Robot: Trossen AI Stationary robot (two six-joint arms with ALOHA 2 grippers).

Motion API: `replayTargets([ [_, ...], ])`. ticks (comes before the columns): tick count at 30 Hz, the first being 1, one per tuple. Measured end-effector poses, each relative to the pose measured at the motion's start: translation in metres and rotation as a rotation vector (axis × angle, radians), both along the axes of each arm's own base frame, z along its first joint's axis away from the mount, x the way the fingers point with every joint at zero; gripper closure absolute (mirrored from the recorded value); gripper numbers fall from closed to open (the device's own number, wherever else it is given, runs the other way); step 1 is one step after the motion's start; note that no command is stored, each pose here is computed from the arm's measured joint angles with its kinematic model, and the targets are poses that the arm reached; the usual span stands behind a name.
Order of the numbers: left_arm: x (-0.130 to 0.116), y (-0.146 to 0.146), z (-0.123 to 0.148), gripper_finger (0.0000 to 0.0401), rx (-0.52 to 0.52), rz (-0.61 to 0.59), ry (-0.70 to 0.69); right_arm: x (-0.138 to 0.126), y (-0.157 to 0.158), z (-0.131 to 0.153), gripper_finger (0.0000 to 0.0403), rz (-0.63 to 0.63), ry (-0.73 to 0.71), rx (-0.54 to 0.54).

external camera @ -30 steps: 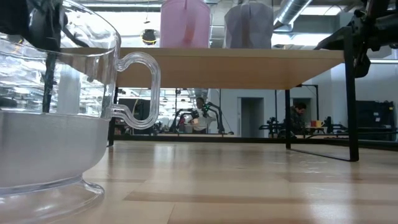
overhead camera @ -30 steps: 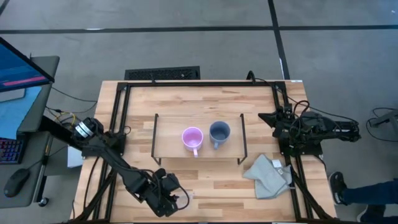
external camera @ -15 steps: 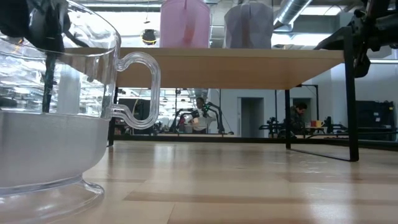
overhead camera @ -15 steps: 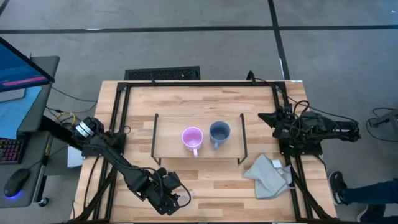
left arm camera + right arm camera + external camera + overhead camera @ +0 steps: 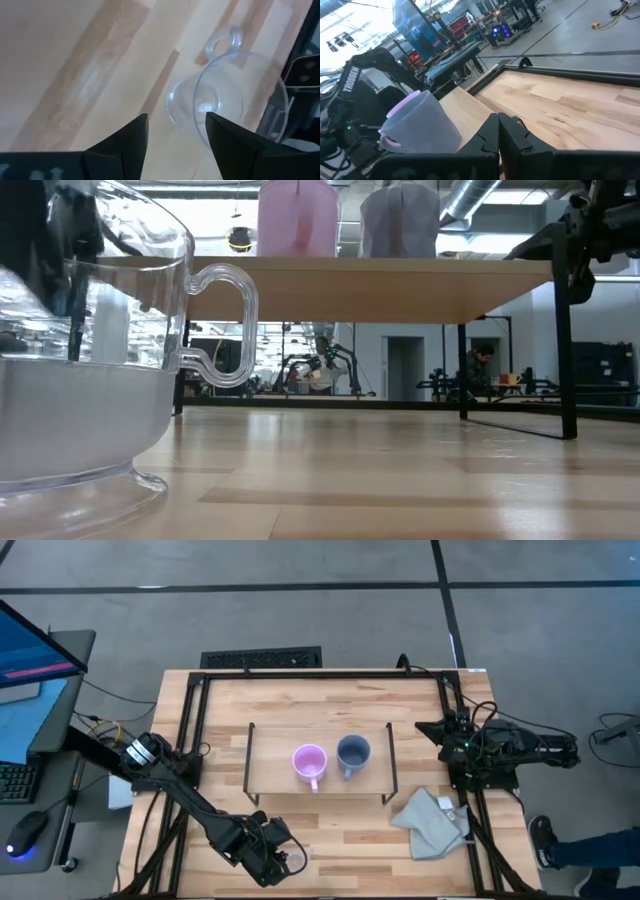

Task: Stack small to large cups/mugs on shelf
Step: Put the transparent mug on the shelf

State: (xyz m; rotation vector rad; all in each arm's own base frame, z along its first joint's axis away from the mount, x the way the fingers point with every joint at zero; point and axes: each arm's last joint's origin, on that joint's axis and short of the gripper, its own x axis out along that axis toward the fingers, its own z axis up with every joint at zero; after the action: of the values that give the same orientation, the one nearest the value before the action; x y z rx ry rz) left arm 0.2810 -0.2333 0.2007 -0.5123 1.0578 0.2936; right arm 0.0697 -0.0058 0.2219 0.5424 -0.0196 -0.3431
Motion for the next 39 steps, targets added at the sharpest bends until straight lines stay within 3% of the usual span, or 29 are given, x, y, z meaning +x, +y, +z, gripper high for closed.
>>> replayTargets([
  [9, 0.005, -0.005, -0.014, 0.0226, -0.036, -0.018, 0.036, 0.000, 0.000, 0.000, 0.0379, 0.000, 0.001, 0.000],
  [12, 0.006, -0.006, -0.010, 0.0267, -0.027, -0.044, 0.034, 0.000, 0.000, 0.000, 0.0379, 0.000, 0.001, 0.000],
  [18, 0.009, -0.008, -0.002, 0.0387, -0.008, -0.118, 0.015, 0.000, 0.000, 0.000, 0.0379, 0.000, 0.001, 0.000],
  [31, 0.010, -0.009, 0.000, 0.0400, -0.015, -0.118, 0.019, 0.000, 0.000, 0.000, 0.0378, 0.000, 0.001, 0.000],
  [39, 0.014, -0.010, 0.038, 0.0401, 0.070, -0.140, 0.013, 0.000, 0.000, 0.000, 0.0378, 0.000, 0.001, 0.000],
])
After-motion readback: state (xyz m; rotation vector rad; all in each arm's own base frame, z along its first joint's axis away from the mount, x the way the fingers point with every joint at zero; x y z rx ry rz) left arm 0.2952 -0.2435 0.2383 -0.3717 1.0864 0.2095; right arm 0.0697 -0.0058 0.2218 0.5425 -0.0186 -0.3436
